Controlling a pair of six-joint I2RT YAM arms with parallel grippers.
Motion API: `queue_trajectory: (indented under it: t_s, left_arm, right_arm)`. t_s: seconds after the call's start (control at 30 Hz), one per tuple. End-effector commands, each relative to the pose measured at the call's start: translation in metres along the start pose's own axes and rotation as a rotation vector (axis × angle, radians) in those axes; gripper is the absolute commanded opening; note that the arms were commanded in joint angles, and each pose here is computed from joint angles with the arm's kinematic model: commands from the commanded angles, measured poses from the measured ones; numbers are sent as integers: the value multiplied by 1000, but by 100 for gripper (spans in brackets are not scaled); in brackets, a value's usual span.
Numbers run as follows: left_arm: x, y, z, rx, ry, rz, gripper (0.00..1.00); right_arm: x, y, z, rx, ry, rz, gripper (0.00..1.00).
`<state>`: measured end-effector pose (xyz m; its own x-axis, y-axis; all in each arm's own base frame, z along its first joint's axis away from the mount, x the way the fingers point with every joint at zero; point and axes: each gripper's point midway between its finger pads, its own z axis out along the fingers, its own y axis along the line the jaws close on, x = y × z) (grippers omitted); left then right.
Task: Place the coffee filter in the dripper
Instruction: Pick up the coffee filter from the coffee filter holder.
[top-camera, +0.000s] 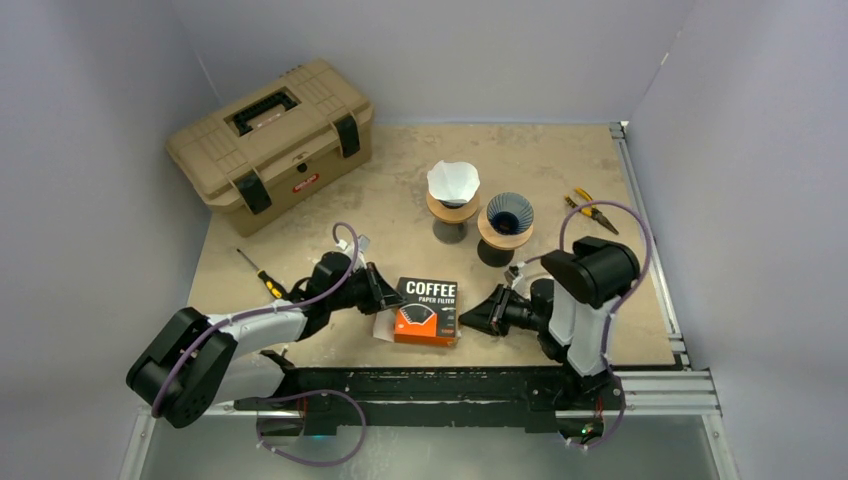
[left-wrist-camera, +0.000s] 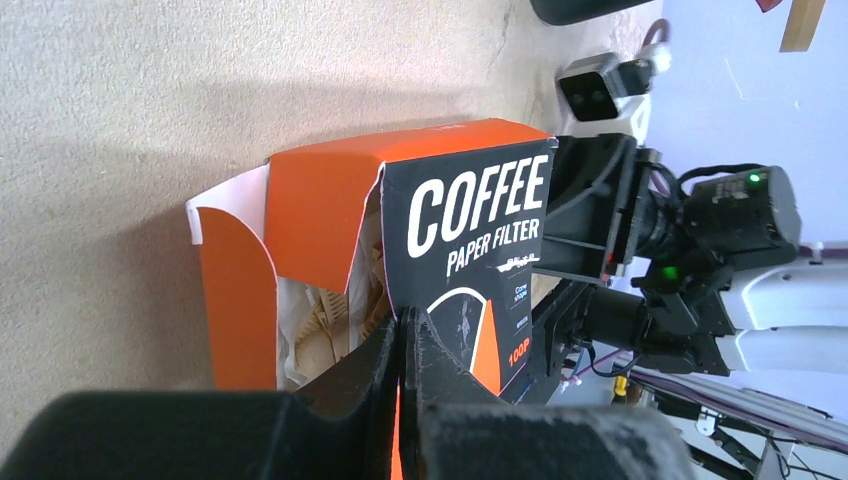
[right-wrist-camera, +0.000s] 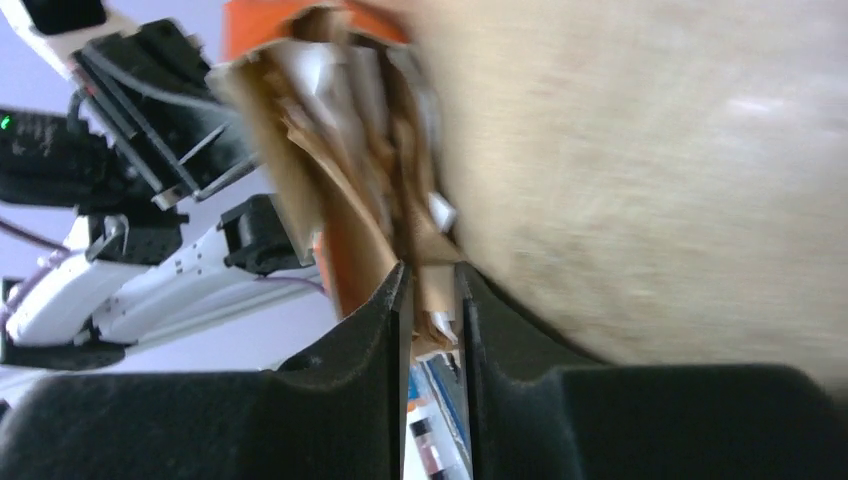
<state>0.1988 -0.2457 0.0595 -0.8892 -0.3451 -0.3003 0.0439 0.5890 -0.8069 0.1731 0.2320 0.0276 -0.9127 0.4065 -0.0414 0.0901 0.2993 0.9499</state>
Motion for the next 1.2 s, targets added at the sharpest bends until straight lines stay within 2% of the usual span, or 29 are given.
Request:
queue_trajectory:
  t_s: [0.0, 0.17, 0.4, 0.6, 0.87, 0.97, 1.1, 1.17]
  left_arm:
    - [-3, -7, 2, 18, -11, 17, 0]
    - [-3, -8, 2, 17, -13, 19, 0]
    - [-4, -6, 2, -1, -21, 20, 0]
    - [-7, -6, 0, -17, -24, 36, 0]
    - [-8, -2, -1, -39, -34, 41, 0]
    - [-8, -2, 0, -39, -33, 39, 0]
    - [-7, -1, 1, -37, -32, 40, 0]
    - [-8, -4, 1, -28, -34, 42, 0]
  right_arm:
    - [11, 32, -18, -166, -8, -48, 24]
    - [12, 37, -18, -190, -6, -57, 24]
    - [16, 36, -26, -166, -23, -43, 32]
    - [11, 40, -27, -172, -53, -34, 31]
    - [6, 12, -25, -16, -81, -80, 32]
    - [-18, 16, -21, 65, -157, -199, 37]
    - [-26, 31, -29, 78, -195, -241, 45]
    - [-20, 34, -30, 49, -182, -222, 46]
